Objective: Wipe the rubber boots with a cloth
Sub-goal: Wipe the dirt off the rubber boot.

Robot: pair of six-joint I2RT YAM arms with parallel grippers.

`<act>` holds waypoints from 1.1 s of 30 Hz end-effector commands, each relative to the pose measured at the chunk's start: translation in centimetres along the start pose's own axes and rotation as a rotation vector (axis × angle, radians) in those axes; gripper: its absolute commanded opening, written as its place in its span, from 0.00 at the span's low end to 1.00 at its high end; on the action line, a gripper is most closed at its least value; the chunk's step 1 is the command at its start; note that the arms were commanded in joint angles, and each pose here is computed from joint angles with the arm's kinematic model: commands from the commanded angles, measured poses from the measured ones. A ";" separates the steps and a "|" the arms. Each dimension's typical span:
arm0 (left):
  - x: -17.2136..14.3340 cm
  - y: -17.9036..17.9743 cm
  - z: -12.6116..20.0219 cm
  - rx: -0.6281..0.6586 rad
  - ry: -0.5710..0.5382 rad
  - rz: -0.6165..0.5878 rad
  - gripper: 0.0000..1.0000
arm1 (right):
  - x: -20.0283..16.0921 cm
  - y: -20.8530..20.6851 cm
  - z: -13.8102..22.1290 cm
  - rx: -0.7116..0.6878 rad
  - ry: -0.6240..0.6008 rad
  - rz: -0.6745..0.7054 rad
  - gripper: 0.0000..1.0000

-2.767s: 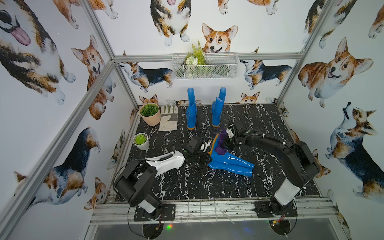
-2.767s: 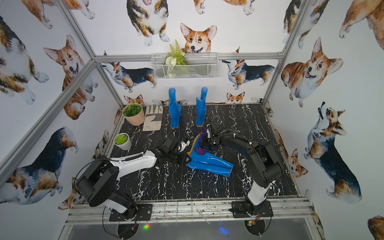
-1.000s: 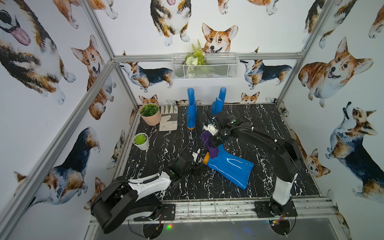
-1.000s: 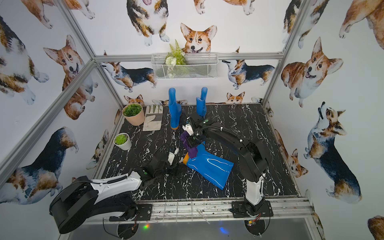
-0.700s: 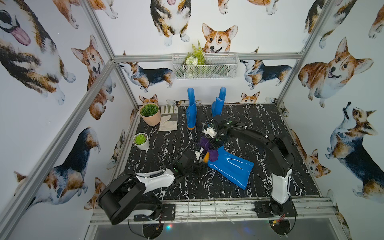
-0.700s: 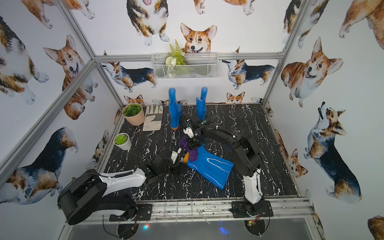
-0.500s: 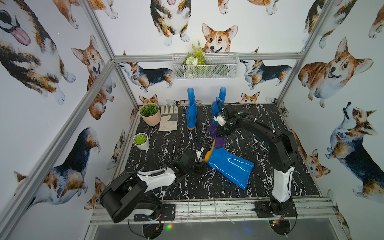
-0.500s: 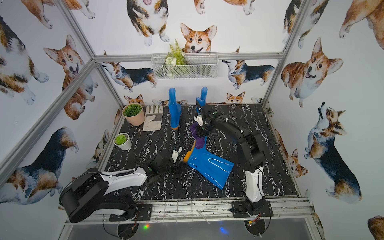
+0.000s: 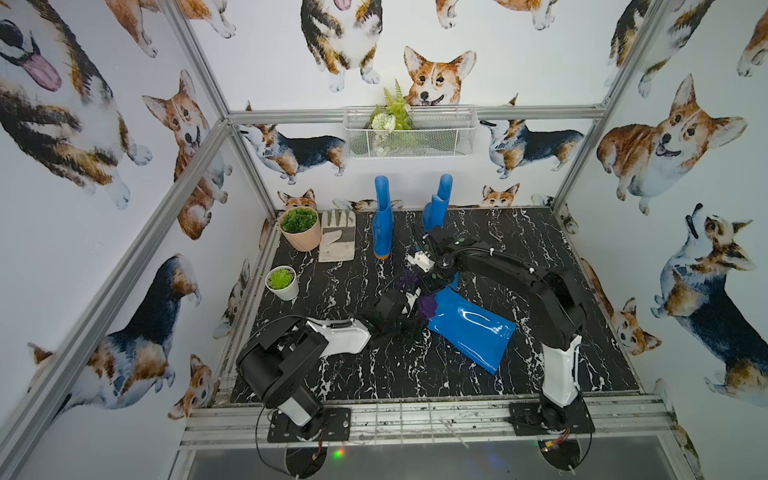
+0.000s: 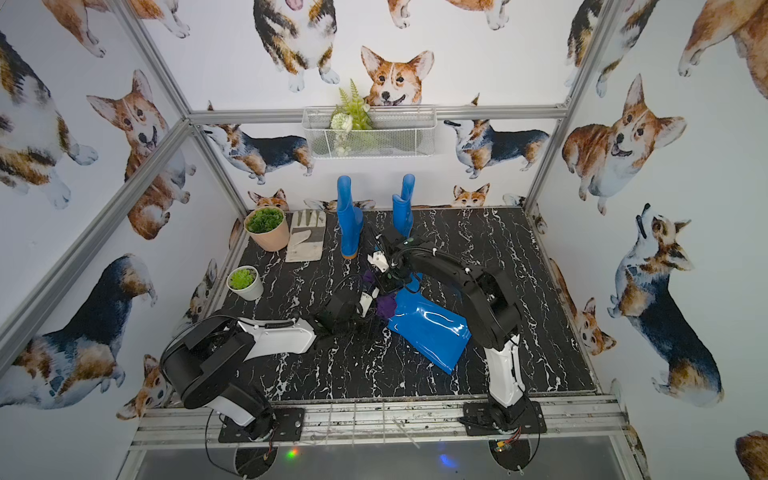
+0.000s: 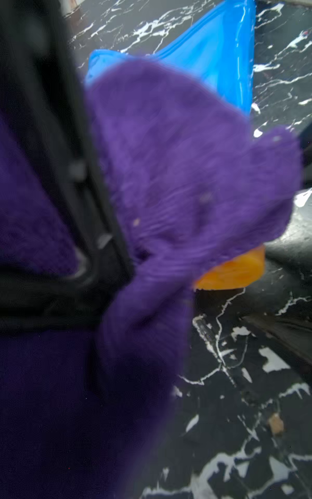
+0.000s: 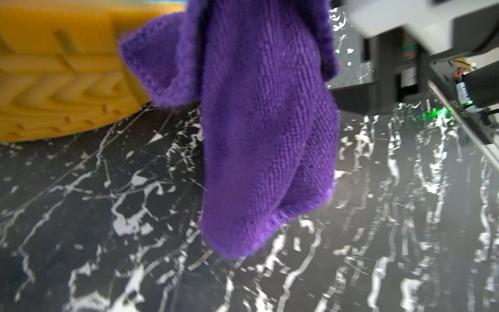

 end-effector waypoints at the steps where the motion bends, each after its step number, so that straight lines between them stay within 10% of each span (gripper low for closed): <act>1: -0.8 0.4 0.2 0.024 0.032 -0.014 0.70 | 1.1 -3.2 2.2 -0.005 -0.047 -0.112 0.00; 17: 3.1 -1.0 8.0 0.142 -0.035 -0.256 0.71 | -5.1 -14.9 14.7 -0.207 -0.507 -0.697 0.00; 33: 0.2 -19.4 -2.2 -0.056 0.354 -1.067 0.73 | -16.6 -20.5 16.7 -0.096 -0.760 -1.135 0.00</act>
Point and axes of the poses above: each gripper's point midway between its finger pads, its own z axis back along the fingers, its own y axis along the line the jaws close on, x = y × z, the point moved 9 cm from there along z, back along the fingers, and after that the axes turned 8 degrees about -z, right-handed, at the moved point
